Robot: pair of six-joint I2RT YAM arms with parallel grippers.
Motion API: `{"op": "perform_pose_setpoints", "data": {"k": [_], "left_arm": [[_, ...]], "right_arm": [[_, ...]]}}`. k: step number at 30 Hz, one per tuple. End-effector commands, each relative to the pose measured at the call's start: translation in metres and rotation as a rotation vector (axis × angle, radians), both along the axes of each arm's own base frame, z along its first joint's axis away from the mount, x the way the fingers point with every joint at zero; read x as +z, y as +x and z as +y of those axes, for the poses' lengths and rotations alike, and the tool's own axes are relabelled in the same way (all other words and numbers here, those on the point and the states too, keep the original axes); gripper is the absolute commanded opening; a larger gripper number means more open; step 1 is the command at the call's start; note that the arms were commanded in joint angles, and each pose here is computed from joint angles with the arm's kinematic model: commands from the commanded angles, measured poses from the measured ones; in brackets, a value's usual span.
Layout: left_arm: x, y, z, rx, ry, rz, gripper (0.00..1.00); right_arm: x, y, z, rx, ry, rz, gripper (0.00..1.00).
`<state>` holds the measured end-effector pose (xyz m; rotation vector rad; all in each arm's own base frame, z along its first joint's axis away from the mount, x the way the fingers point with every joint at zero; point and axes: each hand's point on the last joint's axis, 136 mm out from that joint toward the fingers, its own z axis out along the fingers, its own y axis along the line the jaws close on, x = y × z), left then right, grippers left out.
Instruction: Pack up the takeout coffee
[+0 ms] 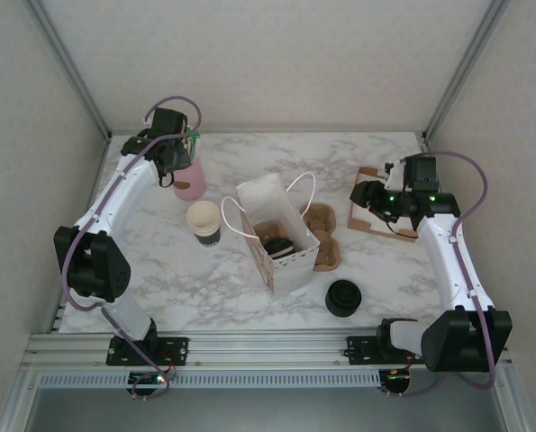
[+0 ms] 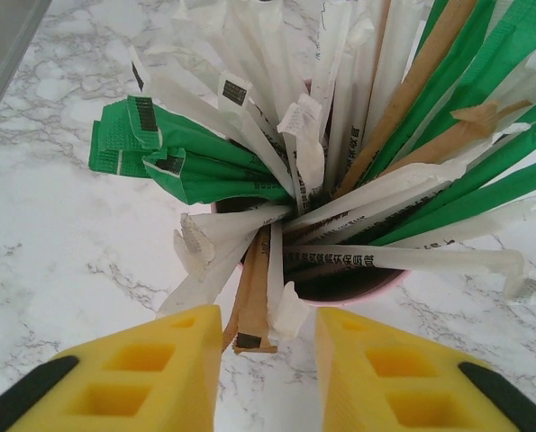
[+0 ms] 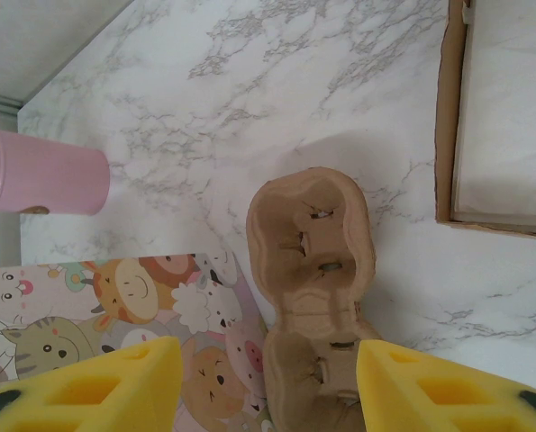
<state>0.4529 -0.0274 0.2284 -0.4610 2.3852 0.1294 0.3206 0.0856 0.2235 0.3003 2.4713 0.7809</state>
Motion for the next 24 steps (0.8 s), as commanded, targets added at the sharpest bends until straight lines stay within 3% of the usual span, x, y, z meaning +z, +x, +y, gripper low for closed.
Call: {"op": "perform_pose_setpoints", "data": {"k": [1,7,24], "left_arm": [[0.012,-0.007,0.003,0.004,0.025,-0.004,0.36],[0.011,-0.005,0.002,-0.001,0.028,-0.006,0.36],[0.003,0.002,0.002,-0.005,0.043,0.018,0.17]], "right_arm": [[-0.005,0.001,0.001,0.014,0.011,0.01,0.54],[-0.005,0.0,0.001,0.014,0.013,0.009,0.54],[-0.005,-0.002,0.0,0.016,0.003,0.008,0.54]]}}
